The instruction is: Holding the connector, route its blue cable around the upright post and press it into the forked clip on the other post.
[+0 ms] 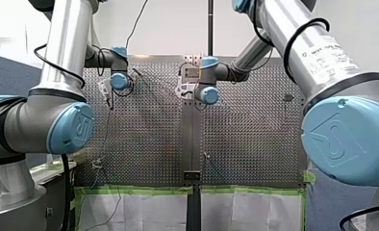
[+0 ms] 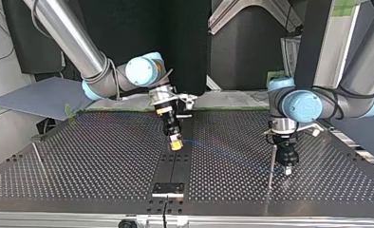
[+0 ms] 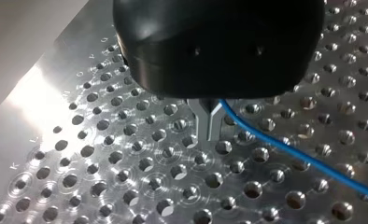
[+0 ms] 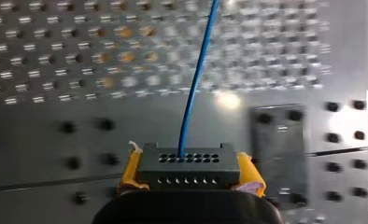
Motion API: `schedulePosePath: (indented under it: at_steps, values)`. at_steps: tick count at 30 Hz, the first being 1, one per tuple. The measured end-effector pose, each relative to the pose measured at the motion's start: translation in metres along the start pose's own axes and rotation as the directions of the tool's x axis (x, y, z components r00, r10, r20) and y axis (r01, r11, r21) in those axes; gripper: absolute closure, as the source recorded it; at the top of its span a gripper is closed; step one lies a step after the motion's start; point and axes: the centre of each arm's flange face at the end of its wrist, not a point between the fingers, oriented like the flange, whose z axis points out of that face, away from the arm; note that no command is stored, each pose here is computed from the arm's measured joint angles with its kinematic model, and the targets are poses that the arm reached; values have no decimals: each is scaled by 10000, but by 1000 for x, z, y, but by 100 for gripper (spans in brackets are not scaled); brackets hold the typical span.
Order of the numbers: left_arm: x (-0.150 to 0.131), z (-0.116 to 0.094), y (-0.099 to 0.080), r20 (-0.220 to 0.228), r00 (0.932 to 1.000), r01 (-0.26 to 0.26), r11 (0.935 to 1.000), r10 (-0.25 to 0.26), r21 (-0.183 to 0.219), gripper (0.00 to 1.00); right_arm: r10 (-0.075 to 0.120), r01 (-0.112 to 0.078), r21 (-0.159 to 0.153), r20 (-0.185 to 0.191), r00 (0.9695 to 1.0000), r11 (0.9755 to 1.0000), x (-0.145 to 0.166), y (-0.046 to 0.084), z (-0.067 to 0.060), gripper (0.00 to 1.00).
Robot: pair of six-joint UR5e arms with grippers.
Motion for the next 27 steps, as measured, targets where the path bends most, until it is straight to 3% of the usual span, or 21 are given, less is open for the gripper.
schedulePosePath:
  at_steps: [1, 2, 3, 4, 6, 8, 15, 17, 18, 20, 21, 22, 23, 24, 25, 27]
  values:
    - [1, -1, 0, -20, 10000, 39, 10000, -39, 1, 98, -9, 9, -6, 80, 10000, 10000, -7, 0, 0, 100]
    - [2, -1, 1, -43, 10000, 78, 10000, -78, -5, 88, -14, 14, -10, 136, 9999, 10000, -13, 0, 0, 100]
    - [3, -2, 1, -62, 9999, 96, 10000, -96, -15, 88, -18, 18, -15, 193, 9998, 10000, -18, 0, 0, 100]
    - [3, -2, 1, -81, 9999, 108, 9999, -108, -29, 77, -19, 19, -18, 272, 9996, 10000, -25, 0, -1, 100]
    - [5, -4, 3, -126, 9999, 113, 9999, -115, -100, 74, -16, 17, -22, 399, 9992, 10000, -35, 0, -1, 100]
    - [7, -6, 4, -185, 9998, 90, 9997, -94, -232, 62, -14, 15, -23, 552, 9985, 10000, -48, 0, -2, 100]
    - [9, -9, 3, -324, 9994, 121, 9994, -131, -315, 60, -16, 18, -14, 1046, 9945, 10000, -83, -1, -8, 100]
    - [10, -9, 2, -366, 9991, 196, 9996, -203, -196, 50, -23, 23, -7, 1169, 9931, 10000, -90, -1, -9, 100]
    - [10, -9, 1, -382, 9990, 237, 9996, -242, -139, 50, -26, 26, -1, 1228, 9924, 10000, -93, -2, -10, 100]
    - [10, -9, -1, -395, 9987, 331, 9994, -332, -34, 38, -40, 39, 13, 1377, 9905, 10000, -101, -3, -12, 100]
    - [10, -9, -1, -395, 9985, 368, 9993, -367, 1, 22, -50, 47, 19, 1447, 9895, 10000, -105, -3, -13, 100]
    - [10, -9, -1, -397, 9984, 402, 9992, -401, 29, 22, -64, 61, 26, 1542, 9880, 10000, -109, -4, -14, 100]
    - [10, -9, -2, -402, 9982, 446, 9990, -444, 62, 13, -75, 71, 27, 1617, 9868, 10000, -113, -5, -16, 100]
    - [10, -9, -2, -413, 9980, 477, 9988, -473, 88, 13, -86, 84, 22, 1694, 9855, 10000, -117, -5, -17, 100]
    - [11, -9, -2, -425, 9979, 502, 9987, -497, 104, 0, -102, 103, 5, 1798, 9837, 9999, -122, -6, -18, 100]
    - [11, -9, -2, -475, 9975, 521, 9986, -516, 87, 0, -131, 137, -22, 1940, 9809, 9999, -130, -7, -21, 100]
